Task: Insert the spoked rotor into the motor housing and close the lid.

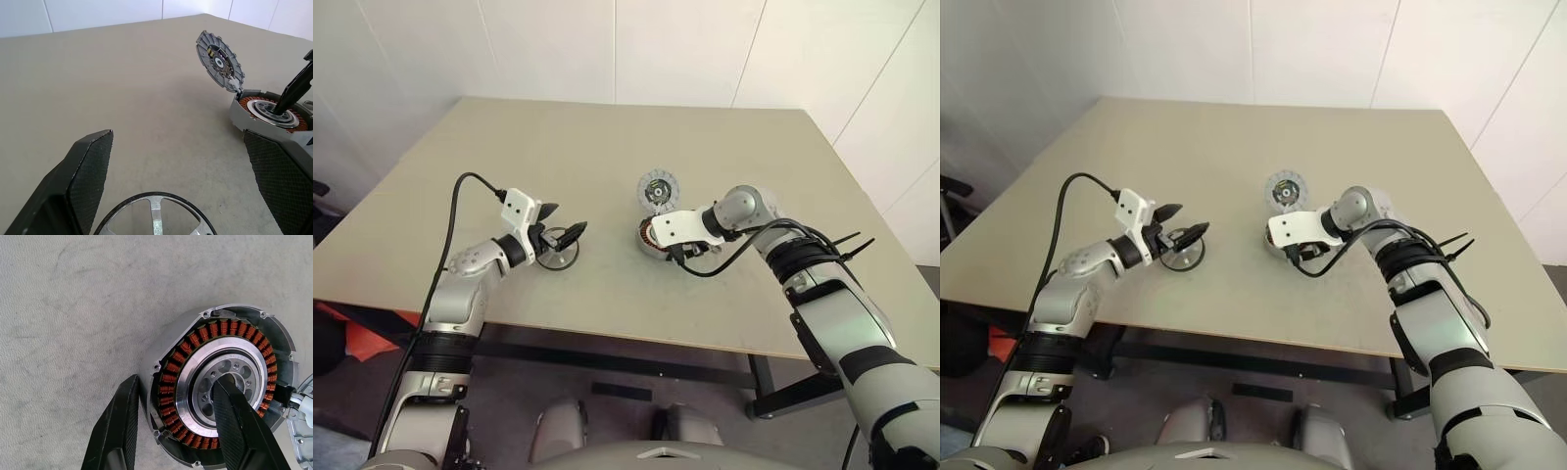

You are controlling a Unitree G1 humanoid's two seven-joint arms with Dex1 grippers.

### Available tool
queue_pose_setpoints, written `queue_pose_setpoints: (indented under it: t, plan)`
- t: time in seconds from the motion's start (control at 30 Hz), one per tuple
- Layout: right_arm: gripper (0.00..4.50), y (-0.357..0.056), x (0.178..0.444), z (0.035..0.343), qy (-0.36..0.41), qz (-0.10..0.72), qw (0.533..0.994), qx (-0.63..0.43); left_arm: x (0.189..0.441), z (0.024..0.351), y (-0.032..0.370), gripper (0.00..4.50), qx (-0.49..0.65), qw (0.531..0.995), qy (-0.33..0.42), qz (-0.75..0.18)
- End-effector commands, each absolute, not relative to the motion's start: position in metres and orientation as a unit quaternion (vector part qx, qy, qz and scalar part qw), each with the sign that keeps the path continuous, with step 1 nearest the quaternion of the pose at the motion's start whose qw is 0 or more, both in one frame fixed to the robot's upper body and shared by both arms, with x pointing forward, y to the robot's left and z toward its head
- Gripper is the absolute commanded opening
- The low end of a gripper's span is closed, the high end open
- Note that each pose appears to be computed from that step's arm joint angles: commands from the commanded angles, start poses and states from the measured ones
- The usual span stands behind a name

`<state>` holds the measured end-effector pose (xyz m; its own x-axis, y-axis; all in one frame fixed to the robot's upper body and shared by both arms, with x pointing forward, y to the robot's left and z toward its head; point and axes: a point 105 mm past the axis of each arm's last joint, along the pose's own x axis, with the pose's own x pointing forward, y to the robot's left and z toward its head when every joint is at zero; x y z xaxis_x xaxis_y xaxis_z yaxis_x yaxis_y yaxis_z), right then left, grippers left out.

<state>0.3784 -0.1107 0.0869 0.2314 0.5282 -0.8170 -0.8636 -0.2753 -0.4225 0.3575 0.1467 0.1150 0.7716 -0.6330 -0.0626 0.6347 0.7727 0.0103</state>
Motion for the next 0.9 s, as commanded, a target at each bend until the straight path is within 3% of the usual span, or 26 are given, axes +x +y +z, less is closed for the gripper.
queue_pose_setpoints:
  t: [0.03,0.23,0.47,0.5,0.77,0.9]
  plan:
    - [2.10,-0.105,0.371,0.081,0.162,0.617,0.561,-0.527,0.359,0.126,0.148,4.50,0.028,0.942,0.005,-0.335]
    - [2.10,-0.109,0.363,0.077,0.184,0.634,0.546,-0.515,0.359,0.127,0.148,4.50,0.028,0.942,0.005,-0.336]
    - [4.39,-0.106,0.364,0.080,0.169,0.630,0.556,-0.516,0.359,0.126,0.147,4.50,0.031,0.941,0.005,-0.336]
    - [4.48,-0.105,0.363,0.082,0.166,0.633,0.557,-0.511,0.359,0.126,0.147,4.50,0.031,0.941,0.006,-0.336]
    - [4.48,-0.098,0.356,0.130,0.100,0.634,0.603,-0.474,0.360,0.125,0.148,4.50,0.032,0.942,0.007,-0.333]
    - [4.48,-0.112,0.378,0.169,0.063,0.559,0.717,-0.410,0.360,0.124,0.147,4.50,0.031,0.942,0.008,-0.333]
